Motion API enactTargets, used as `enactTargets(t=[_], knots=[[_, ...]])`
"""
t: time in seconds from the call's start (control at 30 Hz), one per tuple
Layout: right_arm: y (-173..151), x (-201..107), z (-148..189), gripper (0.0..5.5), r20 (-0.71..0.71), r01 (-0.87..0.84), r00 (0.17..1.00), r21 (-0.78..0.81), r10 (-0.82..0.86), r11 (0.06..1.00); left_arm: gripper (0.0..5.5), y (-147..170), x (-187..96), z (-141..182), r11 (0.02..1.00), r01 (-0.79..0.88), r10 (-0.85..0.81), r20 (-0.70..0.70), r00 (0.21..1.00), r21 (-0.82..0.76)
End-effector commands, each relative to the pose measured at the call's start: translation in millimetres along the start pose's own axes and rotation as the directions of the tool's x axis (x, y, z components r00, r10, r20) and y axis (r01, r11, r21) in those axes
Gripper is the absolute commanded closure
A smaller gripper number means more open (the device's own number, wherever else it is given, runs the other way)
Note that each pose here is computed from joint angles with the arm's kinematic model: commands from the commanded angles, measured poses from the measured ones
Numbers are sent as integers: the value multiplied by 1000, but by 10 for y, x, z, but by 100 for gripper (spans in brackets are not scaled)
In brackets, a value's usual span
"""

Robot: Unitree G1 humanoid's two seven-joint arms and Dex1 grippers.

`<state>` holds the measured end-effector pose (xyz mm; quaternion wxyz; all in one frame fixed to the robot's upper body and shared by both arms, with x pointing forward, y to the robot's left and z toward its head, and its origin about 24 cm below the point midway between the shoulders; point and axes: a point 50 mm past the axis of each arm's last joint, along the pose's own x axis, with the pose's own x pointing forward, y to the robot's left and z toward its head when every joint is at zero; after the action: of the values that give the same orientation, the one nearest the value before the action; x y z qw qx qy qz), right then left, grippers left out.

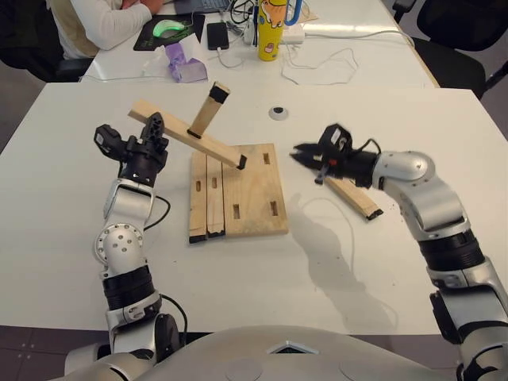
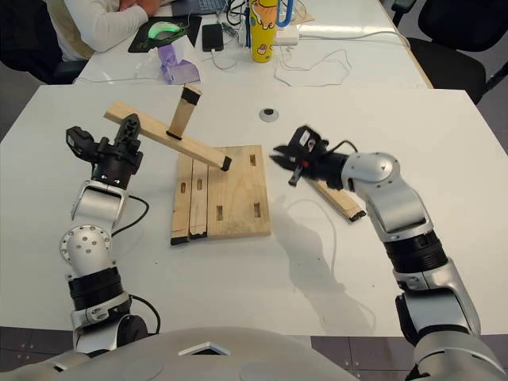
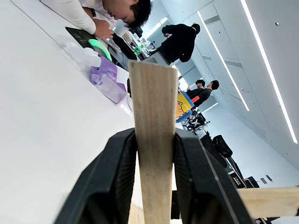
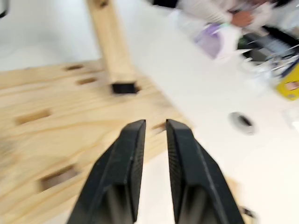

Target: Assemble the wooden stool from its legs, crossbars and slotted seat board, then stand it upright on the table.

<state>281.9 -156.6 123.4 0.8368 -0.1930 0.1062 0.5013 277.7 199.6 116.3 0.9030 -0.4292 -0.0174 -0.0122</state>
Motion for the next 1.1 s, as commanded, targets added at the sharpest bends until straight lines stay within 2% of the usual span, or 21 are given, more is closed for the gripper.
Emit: enactTargets(t=[0.03, 0.23, 0.37, 0.5, 0.73, 1.1], knots=[[201, -50, -70, 471, -49, -196, 980, -21, 195, 980, 444, 15, 53, 89, 1000, -22, 21, 35, 999, 13], [396, -90, -295, 471, -220, -389, 900, -16, 377, 921, 444, 28, 75, 96, 1000, -27, 26, 40, 999, 11], [415, -17, -295, 471, -208, -402, 899, -41, 385, 915, 444, 32, 73, 85, 1000, -27, 26, 40, 999, 8], [459, 24, -273, 406, -194, -423, 892, -30, 409, 906, 444, 36, 57, 73, 1000, -28, 28, 38, 999, 4], [455, 142, -399, 307, -261, -338, 913, -55, 313, 940, 444, 48, 19, 54, 999, -38, 38, 35, 999, 0], [509, 247, -381, 307, -284, -354, 906, -101, 314, 930, 444, 58, -34, 29, 998, -53, 54, 43, 998, -14]])
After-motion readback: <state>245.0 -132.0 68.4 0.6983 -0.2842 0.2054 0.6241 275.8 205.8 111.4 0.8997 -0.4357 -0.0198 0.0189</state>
